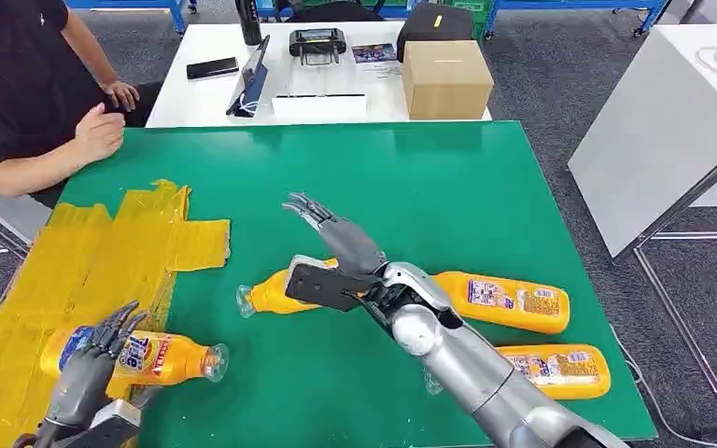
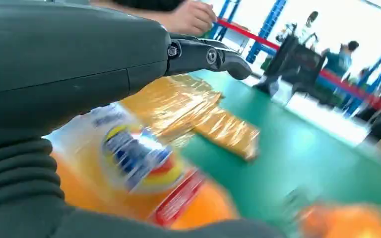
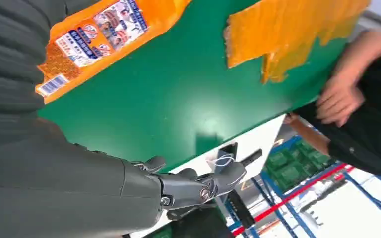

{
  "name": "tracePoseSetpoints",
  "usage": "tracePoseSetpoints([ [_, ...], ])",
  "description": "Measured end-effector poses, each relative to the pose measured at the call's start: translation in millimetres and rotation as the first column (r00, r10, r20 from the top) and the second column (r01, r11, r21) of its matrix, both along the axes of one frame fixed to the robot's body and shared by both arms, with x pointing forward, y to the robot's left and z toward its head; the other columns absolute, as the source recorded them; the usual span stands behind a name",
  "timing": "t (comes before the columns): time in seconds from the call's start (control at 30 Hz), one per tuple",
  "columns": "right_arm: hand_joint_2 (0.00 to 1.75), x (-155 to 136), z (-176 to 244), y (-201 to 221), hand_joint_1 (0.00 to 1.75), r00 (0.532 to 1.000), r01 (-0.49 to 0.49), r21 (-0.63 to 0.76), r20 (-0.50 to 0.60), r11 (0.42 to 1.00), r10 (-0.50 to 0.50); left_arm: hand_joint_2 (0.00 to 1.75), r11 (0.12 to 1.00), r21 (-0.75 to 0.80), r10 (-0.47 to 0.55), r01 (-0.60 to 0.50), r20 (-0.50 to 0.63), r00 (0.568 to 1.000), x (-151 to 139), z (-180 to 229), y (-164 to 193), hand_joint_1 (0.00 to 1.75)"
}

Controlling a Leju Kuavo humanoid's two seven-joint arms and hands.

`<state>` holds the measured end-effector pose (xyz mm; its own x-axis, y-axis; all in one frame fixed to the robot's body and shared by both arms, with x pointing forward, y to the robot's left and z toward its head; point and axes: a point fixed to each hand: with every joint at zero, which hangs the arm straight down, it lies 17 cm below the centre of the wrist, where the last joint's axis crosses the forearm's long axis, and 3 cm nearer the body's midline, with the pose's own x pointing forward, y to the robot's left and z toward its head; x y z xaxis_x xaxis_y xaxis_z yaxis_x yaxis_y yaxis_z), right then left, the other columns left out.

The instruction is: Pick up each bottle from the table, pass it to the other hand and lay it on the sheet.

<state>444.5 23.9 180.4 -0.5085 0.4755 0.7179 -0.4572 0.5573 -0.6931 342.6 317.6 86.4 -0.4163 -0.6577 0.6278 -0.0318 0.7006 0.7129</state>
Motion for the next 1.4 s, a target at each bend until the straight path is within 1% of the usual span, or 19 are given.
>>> tracePoseSetpoints([
  [0.07,1.75,2,-8,-1,0.00,1.000,0.008,-0.033,-0.010,0.999,-0.008,0.00,0.993,-0.114,-0.007,0.009,0.020,1.000,5,19,-1,0.00],
  [0.17,1.75,10,-24,-4,0.00,0.999,0.013,-0.104,-0.038,0.995,-0.017,0.00,0.961,-0.271,-0.036,0.053,0.067,0.997,17,53,-6,0.00],
  [0.3,1.75,25,-45,-10,0.00,0.997,0.021,-0.200,-0.067,0.980,-0.035,0.00,0.889,-0.430,-0.121,0.156,0.109,0.987,29,86,-18,0.00],
  [0.37,1.75,34,-60,-15,0.00,0.996,0.035,-0.276,-0.072,0.961,-0.057,0.00,0.850,-0.484,-0.169,0.208,0.123,0.978,34,96,-27,0.00],
  [0.47,1.75,45,-71,-24,0.00,0.994,0.046,-0.348,-0.077,0.936,-0.078,0.00,0.809,-0.532,-0.202,0.250,0.147,0.968,38,108,-33,0.00],
  [0.57,1.75,51,-85,-34,0.00,0.993,0.042,-0.421,-0.086,0.906,-0.086,0.00,0.745,-0.604,-0.226,0.284,0.172,0.959,38,116,-38,0.00],
  [0.67,1.75,55,-100,-44,0.00,0.991,0.035,-0.479,-0.098,0.877,-0.093,0.00,0.726,-0.628,-0.210,0.278,0.182,0.960,39,118,-41,0.00],
  [0.77,1.75,54,-114,-49,0.00,0.990,0.001,-0.529,-0.122,0.849,-0.077,0.00,0.747,-0.613,-0.185,0.258,0.181,0.966,41,118,-42,0.00],
  [0.87,1.75,52,-124,-54,0.00,0.987,-0.013,-0.556,-0.139,0.831,-0.077,0.00,0.748,-0.614,-0.177,0.252,0.182,0.967,42,118,-44,0.00],
  [0.97,1.75,48,-134,-56,0.00,0.984,-0.055,-0.592,-0.169,0.804,-0.057,0.00,0.749,-0.615,-0.167,0.248,0.186,0.968,43,119,-45,0.00],
  [1.07,1.75,42,-144,-56,0.00,0.981,-0.093,-0.620,-0.193,0.779,-0.036,0.00,0.749,-0.613,-0.167,0.251,0.192,0.967,44,121,-48,0.00],
  [1.2,1.75,41,-150,-59,0.00,0.979,-0.106,-0.644,-0.200,0.757,-0.034,0.00,0.748,-0.612,-0.170,0.258,0.199,0.965,45,124,-50,0.00],
  [1.37,1.75,31,-165,-60,0.00,0.972,-0.160,-0.684,-0.235,0.711,-0.007,0.00,0.741,-0.613,-0.183,0.275,0.210,0.961,47,128,-55,0.00],
  [1.4,1.75,29,-168,-61,0.07,0.970,-0.171,-0.695,-0.243,0.698,-0.004,0.00,0.737,-0.615,-0.189,0.281,0.212,0.959,47,129,-56,0.00],
])
